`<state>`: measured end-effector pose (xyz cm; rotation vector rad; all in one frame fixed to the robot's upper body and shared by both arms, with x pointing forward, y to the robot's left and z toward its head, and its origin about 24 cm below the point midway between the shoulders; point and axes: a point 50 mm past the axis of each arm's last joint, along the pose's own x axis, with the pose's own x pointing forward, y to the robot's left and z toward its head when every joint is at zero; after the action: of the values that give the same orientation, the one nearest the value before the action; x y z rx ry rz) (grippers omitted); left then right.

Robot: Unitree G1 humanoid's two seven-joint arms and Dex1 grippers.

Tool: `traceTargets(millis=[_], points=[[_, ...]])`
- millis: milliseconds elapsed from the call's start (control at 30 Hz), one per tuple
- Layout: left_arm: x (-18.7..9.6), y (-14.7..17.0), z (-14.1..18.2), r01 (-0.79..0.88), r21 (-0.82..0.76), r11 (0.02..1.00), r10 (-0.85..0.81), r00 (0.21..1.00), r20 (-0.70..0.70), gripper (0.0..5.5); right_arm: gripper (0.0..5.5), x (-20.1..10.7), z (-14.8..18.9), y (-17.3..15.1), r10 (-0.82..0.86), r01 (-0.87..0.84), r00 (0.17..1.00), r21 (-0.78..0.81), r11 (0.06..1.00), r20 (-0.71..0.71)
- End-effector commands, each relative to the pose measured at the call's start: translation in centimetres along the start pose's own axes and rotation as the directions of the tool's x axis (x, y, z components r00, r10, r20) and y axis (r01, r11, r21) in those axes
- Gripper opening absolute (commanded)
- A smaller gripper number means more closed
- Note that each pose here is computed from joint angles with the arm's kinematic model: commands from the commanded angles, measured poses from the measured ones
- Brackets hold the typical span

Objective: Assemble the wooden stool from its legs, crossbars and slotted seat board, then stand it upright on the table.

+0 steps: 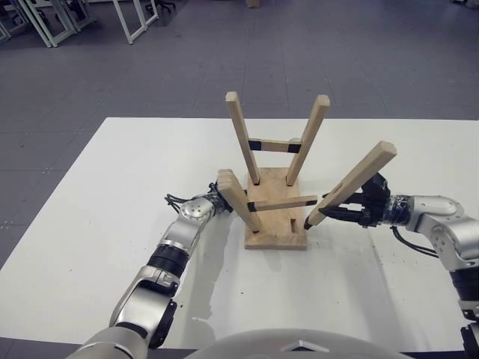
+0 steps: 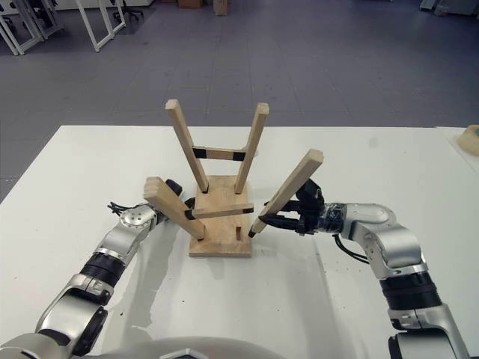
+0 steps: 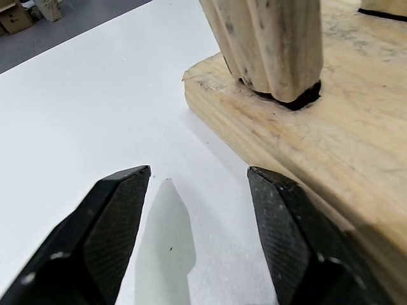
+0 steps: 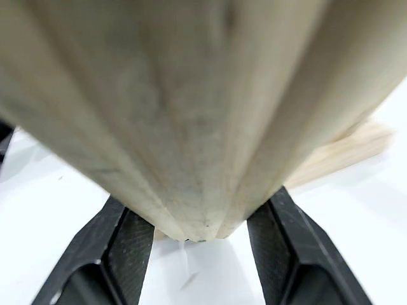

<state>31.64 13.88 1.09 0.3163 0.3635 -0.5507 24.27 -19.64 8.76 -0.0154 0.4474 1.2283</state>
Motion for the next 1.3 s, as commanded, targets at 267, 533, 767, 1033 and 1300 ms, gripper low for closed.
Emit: traceTargets(millis=[267,533,767,1033,1300], points=[[-0.8,1.3,-1.6,-0.024,-0.001,1.0,0.024,0.998,-0.053,2.83,2.02,0.6,3.9,3.2,0.086,-0.08,0.991,-0.057,0.995,0.102],[-0.8,0.7,-1.0,-0.005,-0.013,1.0,0.005,1.0,-0.03,2.83,2.02,2.7,2.2,1.7,0.02,-0.021,0.994,0.002,1.0,0.104],[-1.1,0.7,-1.0,0.0,-0.01,1.0,0.0,0.999,-0.034,2.83,2.02,3.7,-0.1,0.9,-0.041,0.039,0.999,-0.087,0.995,-0.021],[-3.0,1.3,-0.6,-0.075,-0.044,0.996,0.075,0.997,-0.006,2.83,2.02,3.9,-0.3,1.3,-0.133,0.126,0.991,-0.224,0.967,-0.016],[-13.3,9.5,10.7,-0.522,-0.132,0.843,0.51,0.695,0.507,2.83,2.02,4.7,-0.7,0.1,-0.282,0.282,0.959,-0.212,0.936,0.028]])
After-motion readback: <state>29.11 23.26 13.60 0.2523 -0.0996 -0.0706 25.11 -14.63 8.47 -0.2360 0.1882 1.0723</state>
